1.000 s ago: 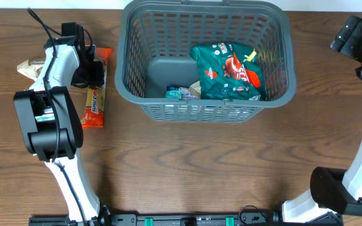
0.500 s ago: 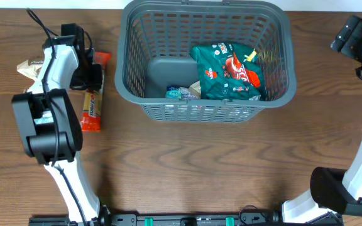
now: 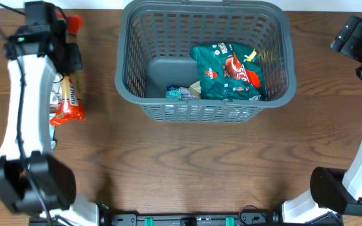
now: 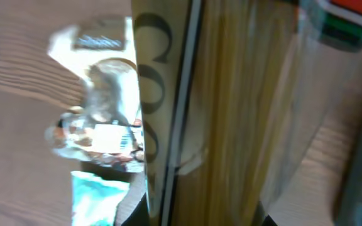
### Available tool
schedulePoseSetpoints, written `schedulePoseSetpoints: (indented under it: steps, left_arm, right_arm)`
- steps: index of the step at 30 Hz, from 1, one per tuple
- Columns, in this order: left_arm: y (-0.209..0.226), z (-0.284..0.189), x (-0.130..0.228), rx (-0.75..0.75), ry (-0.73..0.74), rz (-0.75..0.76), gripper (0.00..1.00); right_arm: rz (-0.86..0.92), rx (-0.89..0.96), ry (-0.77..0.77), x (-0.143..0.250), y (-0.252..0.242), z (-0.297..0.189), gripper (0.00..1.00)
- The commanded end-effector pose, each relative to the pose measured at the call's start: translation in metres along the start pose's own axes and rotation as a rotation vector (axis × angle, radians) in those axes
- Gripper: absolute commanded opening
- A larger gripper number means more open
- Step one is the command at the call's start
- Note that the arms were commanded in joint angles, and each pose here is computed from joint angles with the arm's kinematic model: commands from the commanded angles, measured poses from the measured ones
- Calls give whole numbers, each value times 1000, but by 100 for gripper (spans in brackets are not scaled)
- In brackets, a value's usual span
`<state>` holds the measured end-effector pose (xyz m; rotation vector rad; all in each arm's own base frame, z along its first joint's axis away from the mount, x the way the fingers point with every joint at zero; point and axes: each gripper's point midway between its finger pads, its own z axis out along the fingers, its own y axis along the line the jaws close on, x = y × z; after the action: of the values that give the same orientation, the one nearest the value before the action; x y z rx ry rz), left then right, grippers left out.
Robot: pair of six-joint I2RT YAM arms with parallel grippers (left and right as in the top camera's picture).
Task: Pack container
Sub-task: 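Lift the spaghetti pack with the left gripper toward the basket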
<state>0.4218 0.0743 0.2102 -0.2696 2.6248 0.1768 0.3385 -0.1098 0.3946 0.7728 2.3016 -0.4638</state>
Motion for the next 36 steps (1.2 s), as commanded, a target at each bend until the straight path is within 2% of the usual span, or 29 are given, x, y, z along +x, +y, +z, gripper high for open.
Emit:
schedulePoseSetpoints:
  steps: [1,12,17,23,29,36]
  left_arm:
    - [11,-55,-19,-17,-148,-44,6]
    - [19,-192,-53,20,-427,-10,6]
    - [9,-241,-74,102,-554,-2,6]
    - [-12,-253,-90,223,-598,33,6]
    - [-67,-249,-99,404,-607,202,6]
    - [-126,-267,-96,482,-692,437,6]
  right_arm:
    - [21,13,-18,-3,-6,-4,99]
    - [21,13,-18,-3,-6,-4,99]
    - [21,13,-18,-3,-6,-4,99]
    - [21,13,-18,-3,-6,-4,99]
    - [21,13,-18,-3,-6,-4,99]
    - [21,13,-18,-3,-6,-4,99]
